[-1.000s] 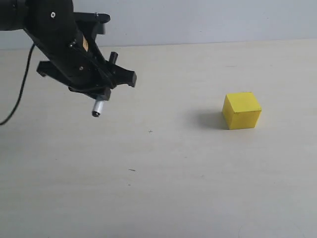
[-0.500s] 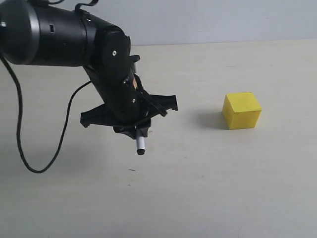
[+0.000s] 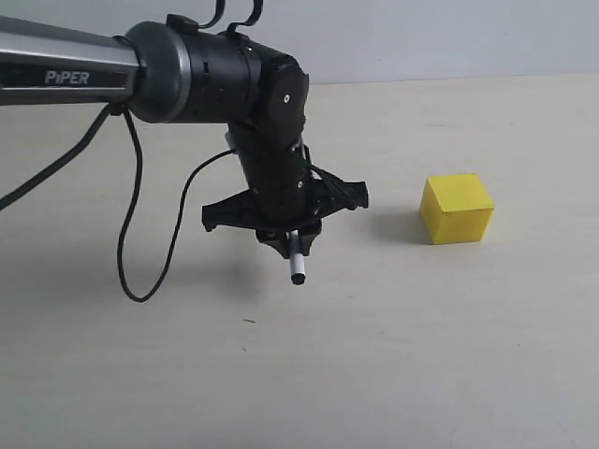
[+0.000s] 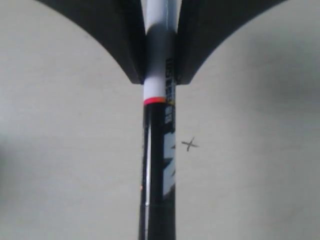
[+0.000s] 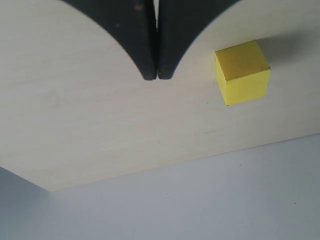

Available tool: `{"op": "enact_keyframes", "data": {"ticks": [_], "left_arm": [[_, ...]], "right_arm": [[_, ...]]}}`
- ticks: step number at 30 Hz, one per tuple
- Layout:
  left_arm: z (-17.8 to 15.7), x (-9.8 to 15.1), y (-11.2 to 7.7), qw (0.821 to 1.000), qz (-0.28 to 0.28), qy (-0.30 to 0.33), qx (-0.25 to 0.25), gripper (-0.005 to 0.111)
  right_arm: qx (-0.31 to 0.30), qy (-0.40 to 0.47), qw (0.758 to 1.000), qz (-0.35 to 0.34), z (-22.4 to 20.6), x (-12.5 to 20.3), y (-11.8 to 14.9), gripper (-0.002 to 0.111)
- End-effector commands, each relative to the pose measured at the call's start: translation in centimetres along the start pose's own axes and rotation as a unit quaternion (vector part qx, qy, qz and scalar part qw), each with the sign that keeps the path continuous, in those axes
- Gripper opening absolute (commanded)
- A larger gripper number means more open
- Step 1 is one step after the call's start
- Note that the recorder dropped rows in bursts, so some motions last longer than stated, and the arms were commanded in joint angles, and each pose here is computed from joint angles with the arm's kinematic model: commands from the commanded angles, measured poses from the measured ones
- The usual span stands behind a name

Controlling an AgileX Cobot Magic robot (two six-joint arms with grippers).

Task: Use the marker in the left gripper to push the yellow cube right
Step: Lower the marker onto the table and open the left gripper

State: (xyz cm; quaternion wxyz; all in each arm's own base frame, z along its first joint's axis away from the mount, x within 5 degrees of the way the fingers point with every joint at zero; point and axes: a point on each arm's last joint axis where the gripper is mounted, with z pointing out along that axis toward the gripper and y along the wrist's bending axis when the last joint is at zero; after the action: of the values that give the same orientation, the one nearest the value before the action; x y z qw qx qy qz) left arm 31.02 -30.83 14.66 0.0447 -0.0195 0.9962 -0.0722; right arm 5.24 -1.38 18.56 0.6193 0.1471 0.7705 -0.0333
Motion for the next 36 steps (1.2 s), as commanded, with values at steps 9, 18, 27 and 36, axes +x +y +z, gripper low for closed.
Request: {"op": "enact_keyframes", "data": {"ticks": [9,18,27,36], "left_arm": [[1.5,-1.2,0.2,0.999,0.005,0.014,-0.051,0.000],[1.5,-1.8,0.6,0.999,-0.007,0.012,-0.047,0.000],[2.2,-1.7,0.8,0.998,-0.010,0.018,-0.055,0.000],[2.8,-1.8,0.7,0.998,-0.009,0.017,-0.054,0.000]], "right_arm": [[0.001,-0.005,1.000,-0.001,0.0,0.1,0.0,0.000],[0.001,-0.005,1.000,-0.001,0.0,0.1,0.0,0.000],[0.001,-0.005,1.000,-0.001,0.0,0.1,0.0,0.000],[0.001,-0.005,1.000,-0.001,0.0,0.1,0.0,0.000]]}}
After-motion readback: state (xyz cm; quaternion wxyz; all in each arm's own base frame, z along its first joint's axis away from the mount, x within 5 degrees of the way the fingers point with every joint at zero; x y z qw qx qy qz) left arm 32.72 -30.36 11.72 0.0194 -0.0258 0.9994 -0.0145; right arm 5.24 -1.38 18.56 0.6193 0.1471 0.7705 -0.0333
